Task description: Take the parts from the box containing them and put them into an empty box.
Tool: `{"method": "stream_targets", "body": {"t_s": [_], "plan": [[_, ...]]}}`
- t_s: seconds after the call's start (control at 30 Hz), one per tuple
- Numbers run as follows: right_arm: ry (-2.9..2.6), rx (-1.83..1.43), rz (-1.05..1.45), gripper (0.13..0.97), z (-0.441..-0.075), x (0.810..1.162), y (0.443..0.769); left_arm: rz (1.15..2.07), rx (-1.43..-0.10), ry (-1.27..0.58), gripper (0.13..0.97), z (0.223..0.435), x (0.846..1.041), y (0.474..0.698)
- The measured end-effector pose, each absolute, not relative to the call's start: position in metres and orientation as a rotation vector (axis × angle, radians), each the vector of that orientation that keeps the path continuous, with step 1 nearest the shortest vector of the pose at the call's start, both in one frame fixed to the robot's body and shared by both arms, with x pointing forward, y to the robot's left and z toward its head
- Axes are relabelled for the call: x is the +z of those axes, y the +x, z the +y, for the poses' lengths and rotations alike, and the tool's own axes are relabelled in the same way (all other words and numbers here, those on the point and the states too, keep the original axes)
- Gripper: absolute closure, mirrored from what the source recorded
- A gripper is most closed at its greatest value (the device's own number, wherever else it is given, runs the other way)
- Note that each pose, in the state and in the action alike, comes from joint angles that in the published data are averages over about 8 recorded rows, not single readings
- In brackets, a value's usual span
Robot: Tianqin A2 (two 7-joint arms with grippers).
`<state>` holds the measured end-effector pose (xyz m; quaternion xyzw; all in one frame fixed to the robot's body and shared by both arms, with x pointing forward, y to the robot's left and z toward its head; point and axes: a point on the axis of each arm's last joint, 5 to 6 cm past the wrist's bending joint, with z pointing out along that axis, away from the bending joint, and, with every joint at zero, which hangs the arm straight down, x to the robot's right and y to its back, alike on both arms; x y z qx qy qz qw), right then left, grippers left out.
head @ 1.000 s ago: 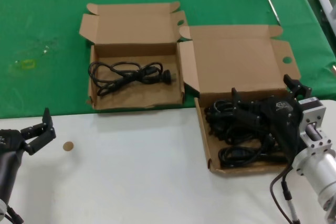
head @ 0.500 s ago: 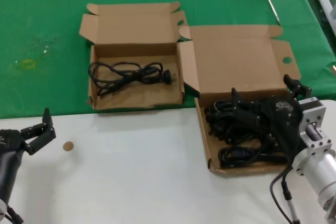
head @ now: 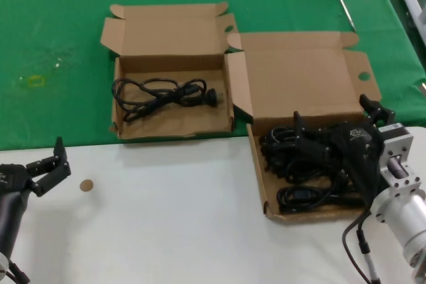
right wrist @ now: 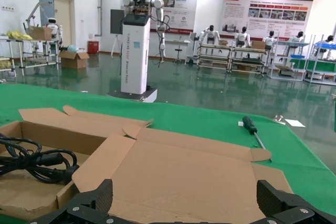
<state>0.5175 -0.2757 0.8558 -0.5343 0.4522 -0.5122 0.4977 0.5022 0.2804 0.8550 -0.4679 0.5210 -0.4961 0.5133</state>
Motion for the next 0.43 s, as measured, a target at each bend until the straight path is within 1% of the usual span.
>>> {"method": "stream_targets", "body": {"t_s": [0.43], "plan": [[-1.293, -1.240, 1.095, 0.130, -0.2757, 0.8558, 0.5175, 1.253, -1.193, -1.125, 0.132, 0.2804, 0.8550, 0.5022]]}}
